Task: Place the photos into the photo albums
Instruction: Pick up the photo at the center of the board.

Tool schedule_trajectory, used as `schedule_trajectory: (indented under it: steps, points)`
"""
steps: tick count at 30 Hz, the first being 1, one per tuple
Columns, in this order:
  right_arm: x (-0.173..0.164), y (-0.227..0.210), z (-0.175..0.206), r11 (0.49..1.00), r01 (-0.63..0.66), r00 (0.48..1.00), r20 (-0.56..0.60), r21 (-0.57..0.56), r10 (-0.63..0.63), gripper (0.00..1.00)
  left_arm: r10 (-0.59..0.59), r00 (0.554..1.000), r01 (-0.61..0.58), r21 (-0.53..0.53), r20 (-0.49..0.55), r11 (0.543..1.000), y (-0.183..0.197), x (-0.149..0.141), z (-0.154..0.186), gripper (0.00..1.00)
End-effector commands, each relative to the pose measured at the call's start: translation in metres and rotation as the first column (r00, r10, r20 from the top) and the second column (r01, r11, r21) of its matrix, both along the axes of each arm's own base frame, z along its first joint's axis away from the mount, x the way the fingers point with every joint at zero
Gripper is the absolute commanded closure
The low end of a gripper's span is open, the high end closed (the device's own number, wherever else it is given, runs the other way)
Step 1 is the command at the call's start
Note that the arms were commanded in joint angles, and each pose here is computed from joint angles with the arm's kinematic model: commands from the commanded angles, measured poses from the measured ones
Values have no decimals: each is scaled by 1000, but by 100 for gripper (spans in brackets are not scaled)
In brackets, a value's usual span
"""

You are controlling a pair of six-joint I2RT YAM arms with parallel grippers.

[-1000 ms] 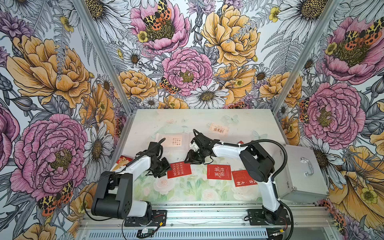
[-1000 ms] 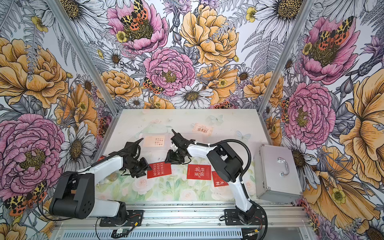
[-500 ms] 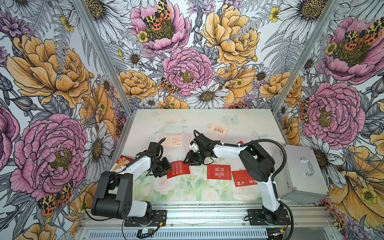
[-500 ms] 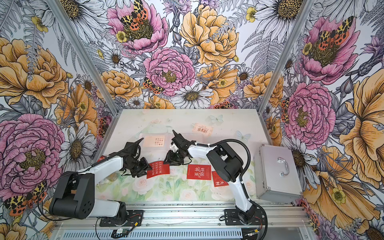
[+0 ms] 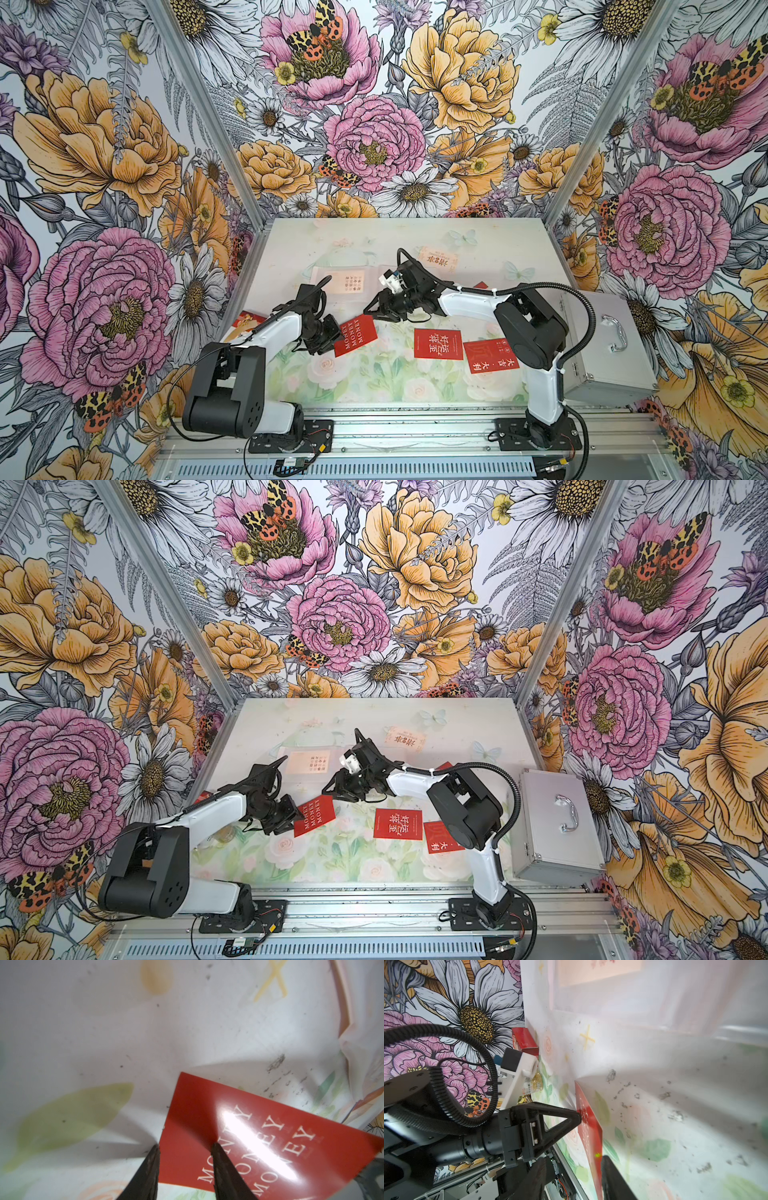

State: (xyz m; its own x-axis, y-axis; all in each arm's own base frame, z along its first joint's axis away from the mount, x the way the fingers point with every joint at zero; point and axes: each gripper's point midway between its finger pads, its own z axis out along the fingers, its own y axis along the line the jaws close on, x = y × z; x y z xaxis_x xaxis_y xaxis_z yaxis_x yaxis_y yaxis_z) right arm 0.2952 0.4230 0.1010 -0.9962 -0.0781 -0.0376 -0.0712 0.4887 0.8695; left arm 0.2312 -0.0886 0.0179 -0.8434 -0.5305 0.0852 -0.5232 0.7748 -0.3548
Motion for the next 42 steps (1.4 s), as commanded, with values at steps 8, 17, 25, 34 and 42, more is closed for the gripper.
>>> schedule_trajectory:
  steps: [8,17,25,34,42]
  points:
    - [-6,20,45,982,-49,999,26,180,45,55,-29,1000,29,-27,-6,999,-12,6,-13,57]
    - [-9,23,37,983,-60,998,18,172,58,55,-27,1000,28,-33,15,999,-14,17,-7,57]
    - [-7,12,7,999,-54,998,44,-2,54,58,-30,999,31,-41,34,999,-17,24,-2,57]
    - [-4,-1,-3,997,-28,997,63,-76,32,94,-32,998,34,-48,46,998,-18,26,2,57]
    - [7,-23,14,997,-17,993,115,-70,25,100,-24,987,41,-107,158,993,-15,43,33,55]
